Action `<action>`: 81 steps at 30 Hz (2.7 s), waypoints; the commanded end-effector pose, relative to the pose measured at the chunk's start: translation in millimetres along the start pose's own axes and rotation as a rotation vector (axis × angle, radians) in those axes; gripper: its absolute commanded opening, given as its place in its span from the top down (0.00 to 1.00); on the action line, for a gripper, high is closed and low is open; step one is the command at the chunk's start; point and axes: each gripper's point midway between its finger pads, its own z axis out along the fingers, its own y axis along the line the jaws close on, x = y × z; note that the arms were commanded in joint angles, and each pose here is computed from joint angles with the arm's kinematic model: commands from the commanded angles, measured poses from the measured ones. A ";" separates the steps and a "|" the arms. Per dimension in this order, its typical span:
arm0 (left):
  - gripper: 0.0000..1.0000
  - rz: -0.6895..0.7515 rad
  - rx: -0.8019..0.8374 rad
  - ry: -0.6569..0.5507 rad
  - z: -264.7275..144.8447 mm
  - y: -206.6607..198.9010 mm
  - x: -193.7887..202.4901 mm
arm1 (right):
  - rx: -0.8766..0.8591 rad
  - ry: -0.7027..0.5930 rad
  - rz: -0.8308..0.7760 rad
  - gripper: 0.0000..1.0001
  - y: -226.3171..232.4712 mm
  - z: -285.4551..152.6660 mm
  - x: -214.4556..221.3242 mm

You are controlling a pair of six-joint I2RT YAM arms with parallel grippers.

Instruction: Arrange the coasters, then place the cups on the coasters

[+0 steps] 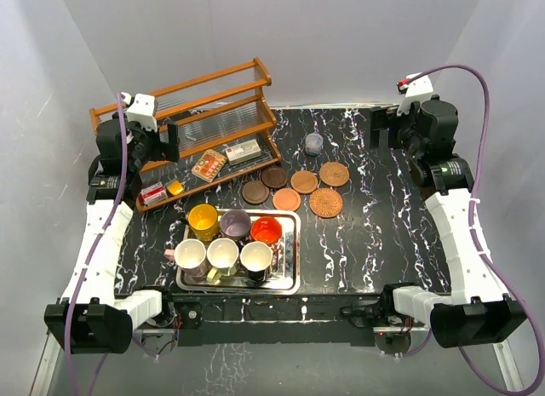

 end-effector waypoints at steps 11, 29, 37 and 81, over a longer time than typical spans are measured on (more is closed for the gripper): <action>0.01 0.006 0.072 -0.063 -10.3 -14.2 -18.5 | 0.002 -0.122 0.009 0.02 -3.1 -7.8 -37.6; 0.01 0.171 0.466 0.025 -25.8 -73.2 12.7 | -0.124 0.065 -0.127 0.02 23.5 19.9 19.7; 0.01 0.157 0.513 0.088 -18.9 -79.6 30.7 | -0.246 0.152 -0.208 0.02 54.8 45.7 68.7; 0.01 0.068 0.658 0.251 18.4 -114.5 77.8 | -0.250 0.628 -0.146 0.04 50.0 223.4 264.7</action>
